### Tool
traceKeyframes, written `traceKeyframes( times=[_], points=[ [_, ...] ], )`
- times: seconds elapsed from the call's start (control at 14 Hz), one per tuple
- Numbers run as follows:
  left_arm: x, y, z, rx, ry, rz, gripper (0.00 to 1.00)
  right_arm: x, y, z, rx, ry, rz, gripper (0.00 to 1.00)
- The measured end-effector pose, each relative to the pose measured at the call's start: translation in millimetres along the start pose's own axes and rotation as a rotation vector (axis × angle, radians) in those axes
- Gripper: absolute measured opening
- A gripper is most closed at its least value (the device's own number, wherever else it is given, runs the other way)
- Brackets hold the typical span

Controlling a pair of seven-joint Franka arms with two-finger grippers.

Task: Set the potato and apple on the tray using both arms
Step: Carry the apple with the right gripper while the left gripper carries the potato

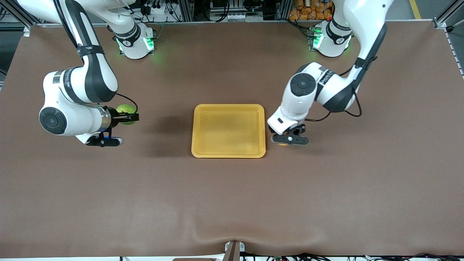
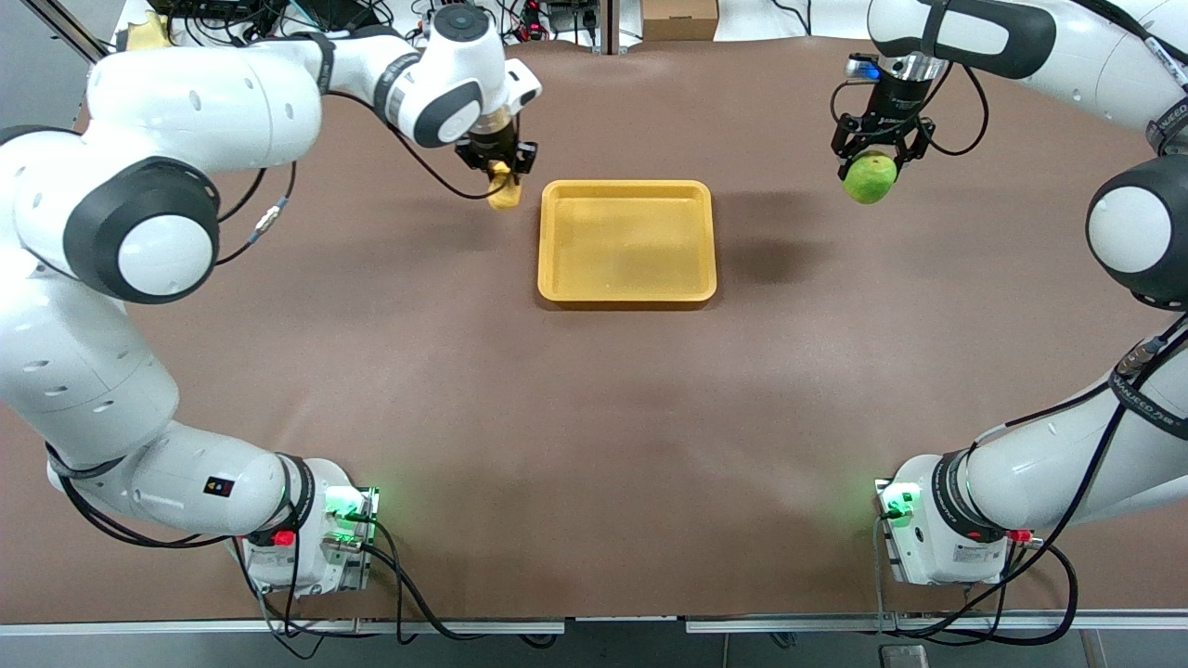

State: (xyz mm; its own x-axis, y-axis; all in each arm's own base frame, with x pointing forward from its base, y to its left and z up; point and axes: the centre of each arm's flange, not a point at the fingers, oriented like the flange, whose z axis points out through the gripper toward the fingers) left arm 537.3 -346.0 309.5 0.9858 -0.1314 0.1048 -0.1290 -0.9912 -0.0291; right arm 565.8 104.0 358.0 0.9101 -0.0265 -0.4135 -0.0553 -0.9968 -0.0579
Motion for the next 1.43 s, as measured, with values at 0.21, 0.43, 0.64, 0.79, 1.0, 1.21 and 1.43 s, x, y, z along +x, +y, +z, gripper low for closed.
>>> traceKeyframes(
  times=[0.21,0.43,0.64,0.79,1.0,1.21,1.43],
  points=[
    [-3.2,34.6,9.4,-0.020,-0.007,-0.001,0.44,-4.0,-22.2,2.2,-0.002,0.005,0.027,0.87],
    [-4.8,62.5,26.9,-0.036,-0.026,-0.047,0.44,-10.5,-52.2,3.6,0.029,0.012,0.050,0.87],
    [-9.2,76.5,46.4,-0.037,-0.054,-0.118,0.44,-12.4,-66.2,5.3,0.050,0.021,0.071,0.87],
    [-13.5,80.9,58.0,-0.031,-0.072,-0.149,0.44,-14.8,-86.8,11.5,0.053,0.051,0.108,0.87],
    [-16.5,84.3,69.3,-0.027,-0.089,-0.178,0.44,-31.0,-145.6,30.3,0.044,0.094,0.153,0.87],
    [-19.2,87.4,75.0,-0.025,-0.097,-0.181,0.44,-43.4,-186.4,49.6,0.065,0.105,0.170,0.87],
    [-21.7,88.9,81.6,-0.021,-0.107,-0.180,0.44,-42.6,-201.0,65.6,0.080,0.122,0.203,0.87]
  ],
)
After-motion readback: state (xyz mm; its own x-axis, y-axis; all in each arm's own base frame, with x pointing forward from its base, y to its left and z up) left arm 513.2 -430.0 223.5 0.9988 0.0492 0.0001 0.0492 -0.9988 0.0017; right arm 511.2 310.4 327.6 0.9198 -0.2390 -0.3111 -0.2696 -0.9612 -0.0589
